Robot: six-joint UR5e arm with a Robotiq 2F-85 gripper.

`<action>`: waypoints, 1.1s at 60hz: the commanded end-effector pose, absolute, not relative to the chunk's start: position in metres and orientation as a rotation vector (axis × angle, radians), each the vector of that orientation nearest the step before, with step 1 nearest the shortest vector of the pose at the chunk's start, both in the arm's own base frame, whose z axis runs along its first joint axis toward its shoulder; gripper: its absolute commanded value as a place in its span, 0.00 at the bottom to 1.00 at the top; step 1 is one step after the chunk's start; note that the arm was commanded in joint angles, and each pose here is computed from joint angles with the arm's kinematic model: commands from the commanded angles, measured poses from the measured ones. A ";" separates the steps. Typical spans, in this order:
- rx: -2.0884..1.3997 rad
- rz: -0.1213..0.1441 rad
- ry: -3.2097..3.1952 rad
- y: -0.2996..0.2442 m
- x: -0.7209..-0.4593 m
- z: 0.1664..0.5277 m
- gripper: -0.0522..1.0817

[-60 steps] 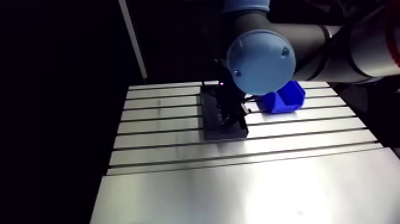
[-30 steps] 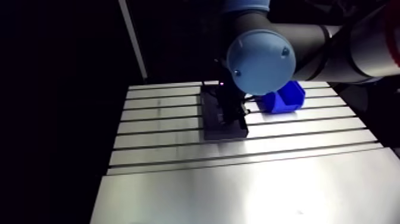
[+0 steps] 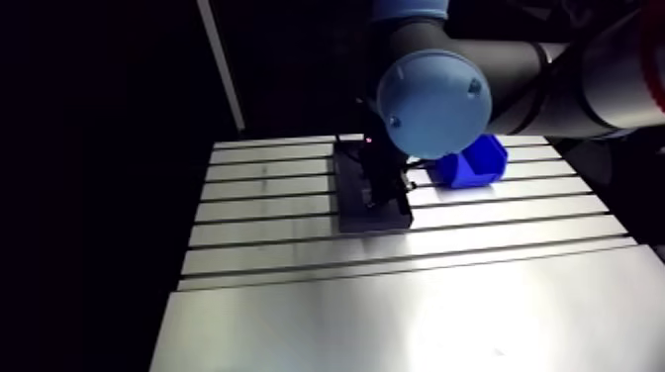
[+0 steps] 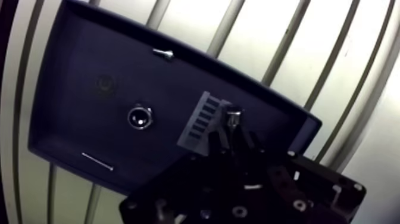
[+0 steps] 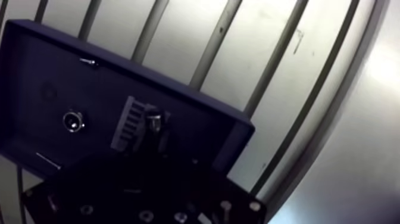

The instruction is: Pick up the M10 bolt from the tray and put it into the blue bin.

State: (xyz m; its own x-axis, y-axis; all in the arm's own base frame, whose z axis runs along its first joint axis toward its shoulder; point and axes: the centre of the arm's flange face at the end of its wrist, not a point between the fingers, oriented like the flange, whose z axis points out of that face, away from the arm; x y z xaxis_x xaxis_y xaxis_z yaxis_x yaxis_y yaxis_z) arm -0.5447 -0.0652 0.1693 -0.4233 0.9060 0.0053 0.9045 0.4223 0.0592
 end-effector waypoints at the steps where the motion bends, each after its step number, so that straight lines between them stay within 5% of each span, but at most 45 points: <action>1: 1.671 0.083 2.626 -0.065 -0.545 0.169 0.72; 26: 1.666 0.083 2.625 -0.065 -0.545 0.167 0.79; 47: 1.675 0.056 2.638 -0.066 -0.550 0.183 0.91; 66: 1.546 0.053 2.721 -0.065 -0.559 0.233 0.96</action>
State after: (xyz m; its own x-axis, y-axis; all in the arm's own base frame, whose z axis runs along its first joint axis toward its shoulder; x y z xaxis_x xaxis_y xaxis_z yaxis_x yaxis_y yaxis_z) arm -0.5507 -0.0655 0.1993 -0.4353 0.9003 0.0022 0.8995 0.4348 0.0433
